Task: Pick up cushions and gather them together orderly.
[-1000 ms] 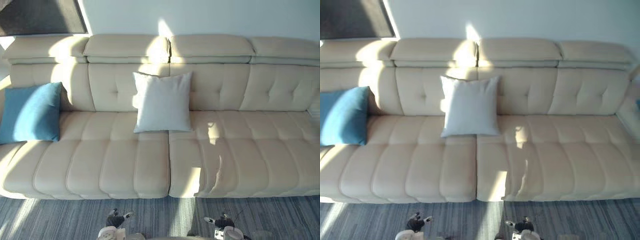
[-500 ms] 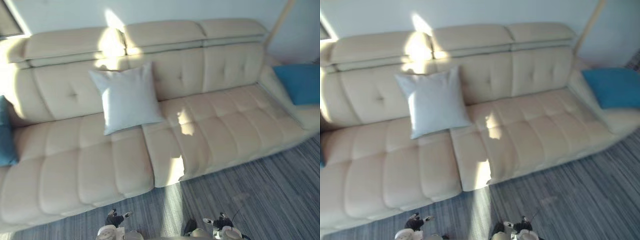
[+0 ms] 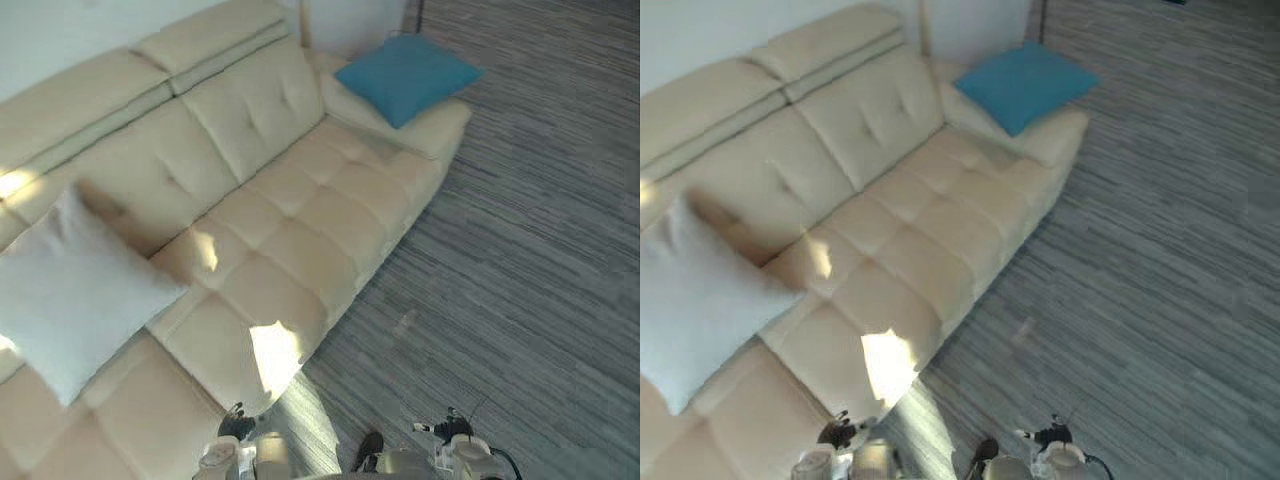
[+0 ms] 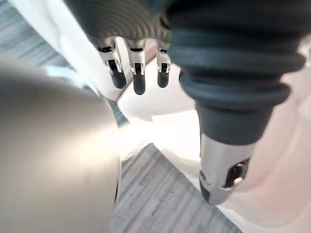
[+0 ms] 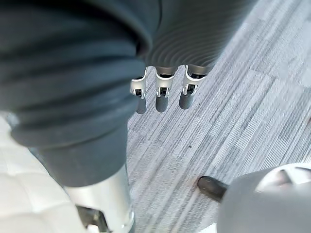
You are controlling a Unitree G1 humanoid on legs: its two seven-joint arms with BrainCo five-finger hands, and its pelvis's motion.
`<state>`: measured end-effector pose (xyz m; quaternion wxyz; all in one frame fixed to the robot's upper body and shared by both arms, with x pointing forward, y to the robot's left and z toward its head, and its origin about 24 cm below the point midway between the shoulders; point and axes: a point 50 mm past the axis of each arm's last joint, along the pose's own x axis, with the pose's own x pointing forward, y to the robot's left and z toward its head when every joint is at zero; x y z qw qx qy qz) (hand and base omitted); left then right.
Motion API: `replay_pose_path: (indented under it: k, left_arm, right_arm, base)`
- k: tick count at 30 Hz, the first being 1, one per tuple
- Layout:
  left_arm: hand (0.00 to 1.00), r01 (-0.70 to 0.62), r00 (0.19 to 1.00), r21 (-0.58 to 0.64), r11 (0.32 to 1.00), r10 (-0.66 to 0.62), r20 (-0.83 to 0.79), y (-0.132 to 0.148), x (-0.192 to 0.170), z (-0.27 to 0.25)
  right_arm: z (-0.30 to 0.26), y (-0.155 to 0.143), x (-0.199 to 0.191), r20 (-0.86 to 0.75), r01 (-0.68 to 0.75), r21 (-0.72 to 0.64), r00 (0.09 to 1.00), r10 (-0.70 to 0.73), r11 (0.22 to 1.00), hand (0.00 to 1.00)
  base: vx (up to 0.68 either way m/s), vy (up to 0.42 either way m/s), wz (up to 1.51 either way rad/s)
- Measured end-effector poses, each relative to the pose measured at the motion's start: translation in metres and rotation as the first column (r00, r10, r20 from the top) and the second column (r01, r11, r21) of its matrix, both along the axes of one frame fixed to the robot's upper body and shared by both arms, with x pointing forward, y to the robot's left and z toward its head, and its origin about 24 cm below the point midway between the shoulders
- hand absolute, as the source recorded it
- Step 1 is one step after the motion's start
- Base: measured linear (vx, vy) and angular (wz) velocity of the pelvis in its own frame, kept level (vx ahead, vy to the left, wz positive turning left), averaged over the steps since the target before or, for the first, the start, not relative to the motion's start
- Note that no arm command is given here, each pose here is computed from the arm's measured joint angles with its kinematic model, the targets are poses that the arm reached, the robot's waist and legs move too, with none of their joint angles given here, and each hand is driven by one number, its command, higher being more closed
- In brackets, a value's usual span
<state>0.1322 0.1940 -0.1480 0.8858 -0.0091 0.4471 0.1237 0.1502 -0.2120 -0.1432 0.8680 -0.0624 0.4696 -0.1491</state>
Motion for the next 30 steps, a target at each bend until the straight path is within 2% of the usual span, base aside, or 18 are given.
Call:
replay_pose_path:
  k: [8,13,19,24,26,30]
  left_arm:
    - [0.0,-0.098,0.995,-0.027,0.995,0.098,0.01,0.0,-0.002,0.0]
    - [0.0,-0.077,0.997,-0.013,0.997,0.076,-0.014,0.002,-0.001,-0.001]
    - [0.0,-0.053,0.998,0.004,0.999,0.053,-0.038,0.007,-0.007,-0.003]
    - [0.0,-0.079,0.995,-0.009,0.997,0.079,-0.055,0.003,-0.012,-0.005]
    - [0.0,-0.11,0.994,-0.022,0.994,0.11,-0.027,0.002,-0.007,-0.003]
    - [0.0,-0.085,0.995,0.011,0.996,0.084,0.059,0.01,0.011,0.009]
  right_arm:
    - [-0.002,0.034,-0.001,0.023,-0.007,0.074,1.0,0.005,0.997,0.0]
    - [-0.002,0.042,0.0,0.042,-0.011,0.098,0.999,0.007,0.995,0.0]
    - [-0.002,0.037,0.006,0.03,-0.025,0.086,0.999,0.023,0.996,0.0]
    - [-0.001,0.011,0.002,-0.003,-0.02,0.021,1.0,0.02,1.0,0.0]
    - [-0.002,0.013,0.002,-0.003,-0.019,0.021,1.0,0.02,1.0,0.0]
    - [-0.002,0.025,0.006,0.001,-0.014,0.052,1.0,0.014,0.999,0.0]
  base:
    - [0.25,0.181,-1.11]
    - [0.31,0.009,-0.53]
    - [0.29,-0.161,-0.3]
    - [0.42,-0.349,-0.16]
    - [0.41,-0.28,-0.04]
    - [0.39,-0.18,-0.24]
